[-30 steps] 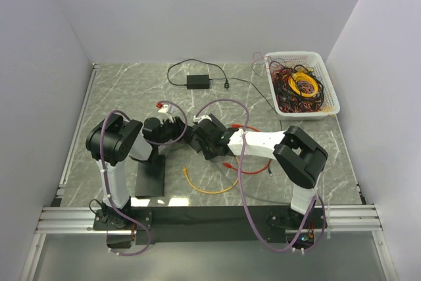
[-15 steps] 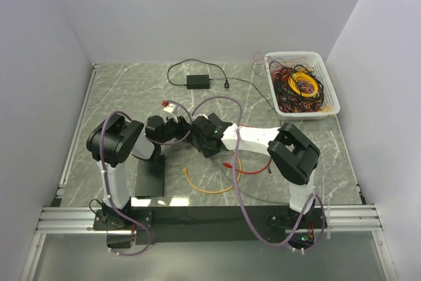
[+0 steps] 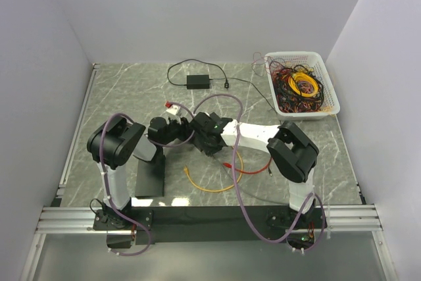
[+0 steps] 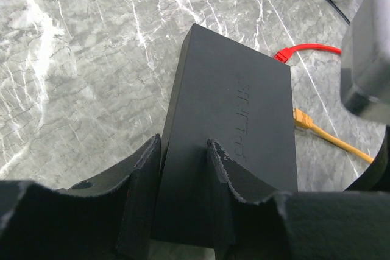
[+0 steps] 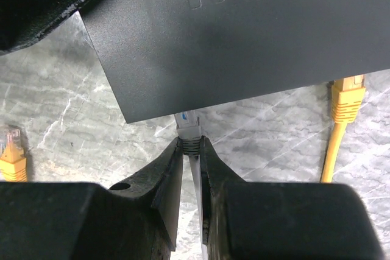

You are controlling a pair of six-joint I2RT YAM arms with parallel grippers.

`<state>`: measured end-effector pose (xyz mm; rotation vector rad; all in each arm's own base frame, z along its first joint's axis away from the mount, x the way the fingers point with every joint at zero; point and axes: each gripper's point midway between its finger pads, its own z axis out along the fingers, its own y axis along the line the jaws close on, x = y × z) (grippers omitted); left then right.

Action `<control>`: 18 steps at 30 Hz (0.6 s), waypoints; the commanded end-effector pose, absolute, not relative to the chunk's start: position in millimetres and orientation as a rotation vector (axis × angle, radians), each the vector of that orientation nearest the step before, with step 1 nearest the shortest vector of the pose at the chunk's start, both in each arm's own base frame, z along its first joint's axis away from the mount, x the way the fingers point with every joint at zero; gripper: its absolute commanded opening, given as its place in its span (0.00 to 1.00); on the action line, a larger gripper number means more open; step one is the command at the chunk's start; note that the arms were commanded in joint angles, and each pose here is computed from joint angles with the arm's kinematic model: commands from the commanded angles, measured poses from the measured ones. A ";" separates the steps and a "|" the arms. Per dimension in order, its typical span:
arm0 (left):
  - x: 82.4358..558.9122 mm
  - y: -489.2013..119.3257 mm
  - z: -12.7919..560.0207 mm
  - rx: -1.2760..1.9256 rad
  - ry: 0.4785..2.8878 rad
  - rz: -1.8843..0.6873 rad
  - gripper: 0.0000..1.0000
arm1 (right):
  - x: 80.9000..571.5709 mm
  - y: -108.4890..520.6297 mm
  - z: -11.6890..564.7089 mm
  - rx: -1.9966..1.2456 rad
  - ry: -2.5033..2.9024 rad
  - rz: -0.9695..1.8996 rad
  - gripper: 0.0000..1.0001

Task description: Insert the plug into the switch port

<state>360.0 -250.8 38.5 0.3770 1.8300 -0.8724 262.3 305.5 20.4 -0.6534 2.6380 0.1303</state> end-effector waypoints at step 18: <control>241.4 -306.6 -1.2 0.798 1.982 -0.957 0.12 | 370.4 385.0 136.3 -0.351 2.161 0.537 0.00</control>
